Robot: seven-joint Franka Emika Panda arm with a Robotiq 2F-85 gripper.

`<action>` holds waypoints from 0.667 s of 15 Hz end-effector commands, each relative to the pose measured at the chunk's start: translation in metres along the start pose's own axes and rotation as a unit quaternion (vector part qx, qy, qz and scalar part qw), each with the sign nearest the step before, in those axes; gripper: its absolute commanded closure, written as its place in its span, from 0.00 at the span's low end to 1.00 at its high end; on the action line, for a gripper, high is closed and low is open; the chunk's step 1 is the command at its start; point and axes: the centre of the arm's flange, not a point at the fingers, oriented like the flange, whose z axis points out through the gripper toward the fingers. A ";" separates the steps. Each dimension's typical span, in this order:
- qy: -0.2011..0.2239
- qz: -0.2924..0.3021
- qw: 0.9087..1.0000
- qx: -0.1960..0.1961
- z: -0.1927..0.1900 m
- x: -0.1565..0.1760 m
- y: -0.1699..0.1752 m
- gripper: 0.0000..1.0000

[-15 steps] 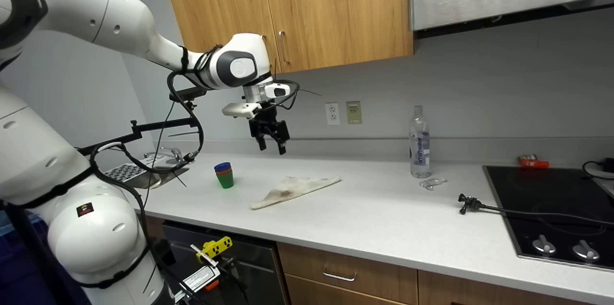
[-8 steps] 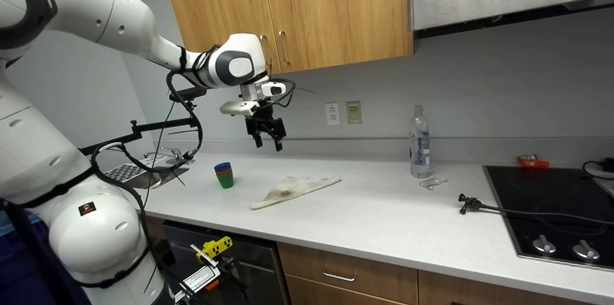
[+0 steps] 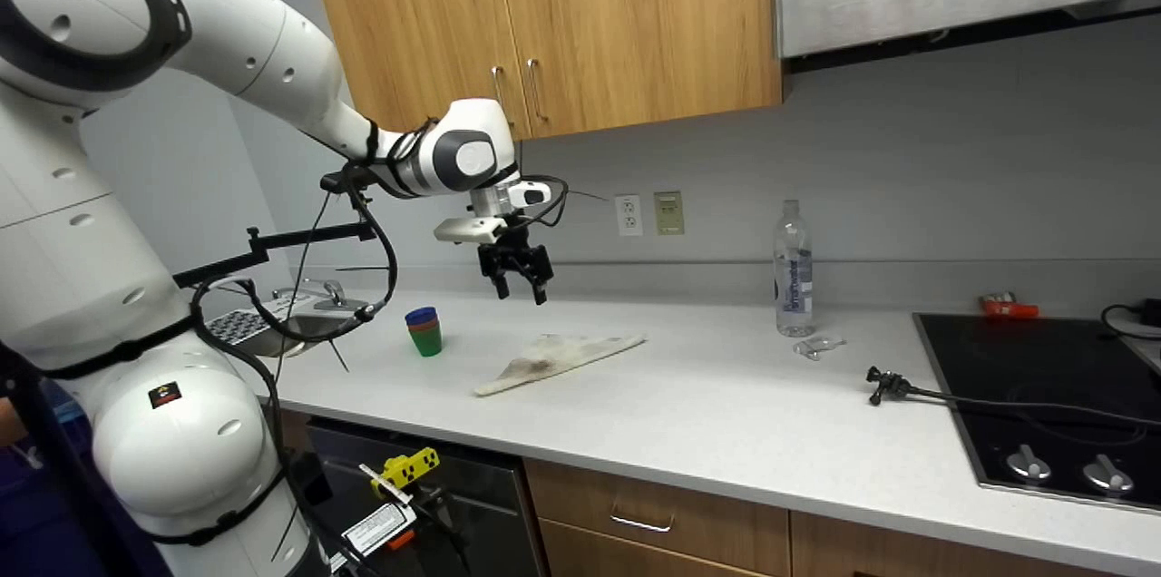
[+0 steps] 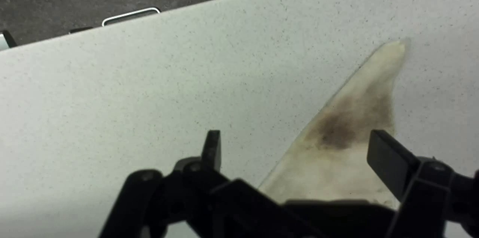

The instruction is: Fold the cloth on the table

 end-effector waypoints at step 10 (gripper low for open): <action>0.044 -0.078 0.996 0.030 0.057 0.069 -0.115 0.00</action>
